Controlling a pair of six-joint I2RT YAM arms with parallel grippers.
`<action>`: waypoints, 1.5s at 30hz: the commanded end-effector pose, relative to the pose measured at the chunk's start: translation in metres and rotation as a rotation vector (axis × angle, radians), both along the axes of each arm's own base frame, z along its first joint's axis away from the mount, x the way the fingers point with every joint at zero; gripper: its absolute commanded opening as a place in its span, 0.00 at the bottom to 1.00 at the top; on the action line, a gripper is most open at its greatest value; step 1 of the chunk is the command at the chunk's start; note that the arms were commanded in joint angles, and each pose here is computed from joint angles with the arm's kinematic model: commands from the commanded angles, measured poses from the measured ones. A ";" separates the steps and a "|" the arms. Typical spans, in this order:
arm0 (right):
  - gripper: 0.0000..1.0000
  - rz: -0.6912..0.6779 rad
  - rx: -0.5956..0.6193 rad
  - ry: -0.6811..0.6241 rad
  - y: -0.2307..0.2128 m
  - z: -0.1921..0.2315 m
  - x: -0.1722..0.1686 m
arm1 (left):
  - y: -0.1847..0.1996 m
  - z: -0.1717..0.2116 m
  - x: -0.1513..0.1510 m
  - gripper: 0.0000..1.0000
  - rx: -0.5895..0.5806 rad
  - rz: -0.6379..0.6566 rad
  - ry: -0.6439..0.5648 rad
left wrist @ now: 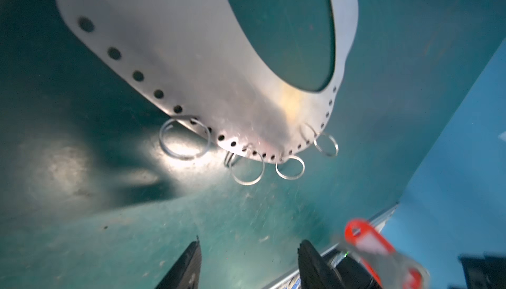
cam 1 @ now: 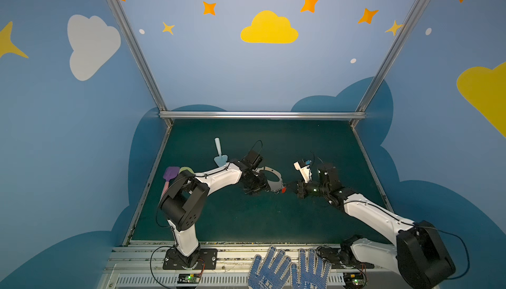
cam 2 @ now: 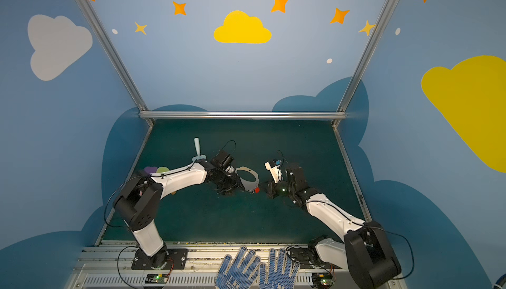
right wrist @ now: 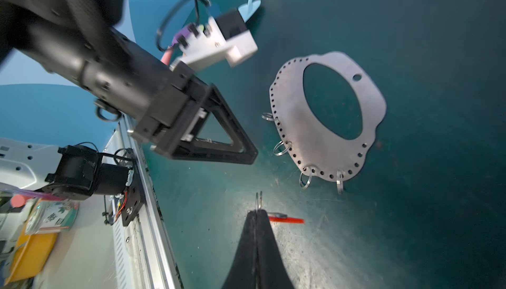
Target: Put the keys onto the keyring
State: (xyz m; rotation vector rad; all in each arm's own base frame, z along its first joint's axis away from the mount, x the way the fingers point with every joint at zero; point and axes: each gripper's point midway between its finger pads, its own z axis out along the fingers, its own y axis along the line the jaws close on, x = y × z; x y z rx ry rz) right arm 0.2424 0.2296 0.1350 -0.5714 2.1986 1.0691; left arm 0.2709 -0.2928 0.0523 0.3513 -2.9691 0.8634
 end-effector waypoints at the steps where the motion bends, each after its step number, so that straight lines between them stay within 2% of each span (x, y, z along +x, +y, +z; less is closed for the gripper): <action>1: 0.00 -0.048 -0.017 0.010 -0.010 -0.004 -0.003 | 0.007 -0.006 0.010 0.62 0.009 0.173 -0.008; 8: 0.00 -0.040 0.006 -0.005 -0.010 -0.001 -0.007 | -0.001 -0.008 0.022 0.61 -0.077 0.362 -0.012; 15: 0.00 -0.042 0.011 -0.018 -0.011 0.001 -0.008 | -0.018 -0.015 0.022 0.55 -0.151 0.449 0.052; 23: 0.00 -0.046 0.016 -0.036 -0.012 0.006 -0.008 | -0.003 -0.032 0.015 0.49 -0.095 0.538 0.102; 30: 0.00 -0.047 0.012 -0.034 -0.011 0.004 -0.007 | -0.014 -0.043 0.010 0.48 -0.187 0.614 0.186; 33: 0.00 -0.049 0.011 -0.038 -0.012 0.005 -0.006 | -0.016 -0.049 0.008 0.45 -0.209 0.641 0.214; 40: 0.00 -0.047 0.019 -0.052 -0.012 0.009 -0.008 | -0.003 -0.057 0.003 0.28 -0.146 0.658 0.212; 45: 0.00 -0.038 0.031 -0.053 -0.011 0.009 -0.010 | 0.011 -0.058 0.002 0.25 -0.100 0.660 0.194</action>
